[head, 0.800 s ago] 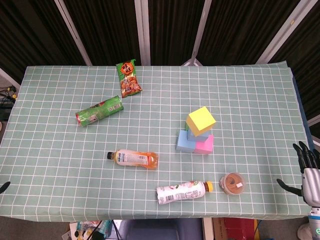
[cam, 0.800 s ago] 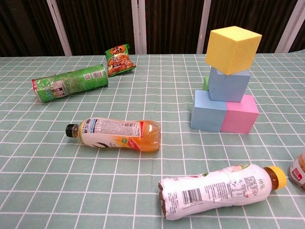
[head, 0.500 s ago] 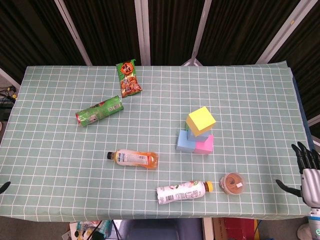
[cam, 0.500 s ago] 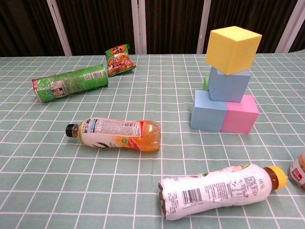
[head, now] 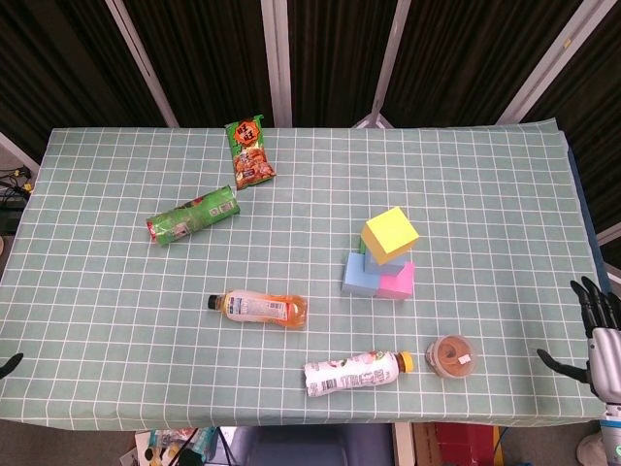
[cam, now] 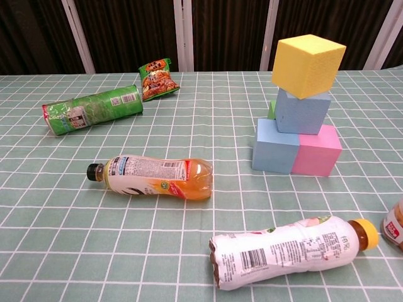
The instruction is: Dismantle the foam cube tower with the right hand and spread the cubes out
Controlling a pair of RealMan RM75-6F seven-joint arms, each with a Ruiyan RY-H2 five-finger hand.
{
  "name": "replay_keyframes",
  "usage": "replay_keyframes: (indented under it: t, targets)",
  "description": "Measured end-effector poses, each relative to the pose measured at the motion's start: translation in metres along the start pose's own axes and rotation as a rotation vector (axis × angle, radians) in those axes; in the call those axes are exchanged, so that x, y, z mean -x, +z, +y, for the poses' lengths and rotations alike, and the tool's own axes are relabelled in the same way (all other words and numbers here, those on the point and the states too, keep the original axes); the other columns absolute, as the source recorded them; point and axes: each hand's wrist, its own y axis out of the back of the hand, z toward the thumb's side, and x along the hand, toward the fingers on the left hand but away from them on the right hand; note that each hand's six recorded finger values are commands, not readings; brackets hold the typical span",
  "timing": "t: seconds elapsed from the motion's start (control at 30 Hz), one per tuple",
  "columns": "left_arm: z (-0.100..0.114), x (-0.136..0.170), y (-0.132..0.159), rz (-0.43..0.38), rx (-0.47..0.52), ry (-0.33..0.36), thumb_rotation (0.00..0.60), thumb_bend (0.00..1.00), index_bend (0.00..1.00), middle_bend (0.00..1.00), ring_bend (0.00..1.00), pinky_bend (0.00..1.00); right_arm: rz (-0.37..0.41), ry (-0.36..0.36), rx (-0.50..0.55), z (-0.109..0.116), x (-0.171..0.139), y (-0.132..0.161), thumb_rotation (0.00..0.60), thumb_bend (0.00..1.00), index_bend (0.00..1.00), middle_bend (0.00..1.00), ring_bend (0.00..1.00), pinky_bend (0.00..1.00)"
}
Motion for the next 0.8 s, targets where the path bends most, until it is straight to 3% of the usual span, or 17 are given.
replay_keyframes:
  t: [0.23,0.37,0.53,0.8]
  targets:
    - [0.001,0.000,-0.001,0.010,0.001,0.003,0.600,0.15,0.19,0.00,0.00,0.00,0.034,0.064,0.091,-0.014,0.011,0.012,0.600,0.13,0.00,0.00,0.09,0.00]
    - [-0.001,-0.001,-0.001,0.011,-0.004,-0.002,0.600,0.15,0.19,0.00,0.00,0.00,0.057,0.107,0.169,-0.023,0.039,0.031,0.600,0.13,0.00,0.00,0.09,0.00]
    - [-0.002,-0.002,0.001,0.010,-0.010,-0.007,0.600,0.15,0.19,0.00,0.00,0.00,0.012,0.126,0.201,-0.030,0.068,0.046,0.600,0.13,0.00,0.00,0.09,0.00]
    - [0.000,-0.003,-0.002,0.021,-0.004,0.000,0.600,0.15,0.19,0.00,0.00,0.00,-0.020,0.236,0.245,-0.054,0.097,0.080,0.600,0.13,0.00,0.00,0.09,0.00]
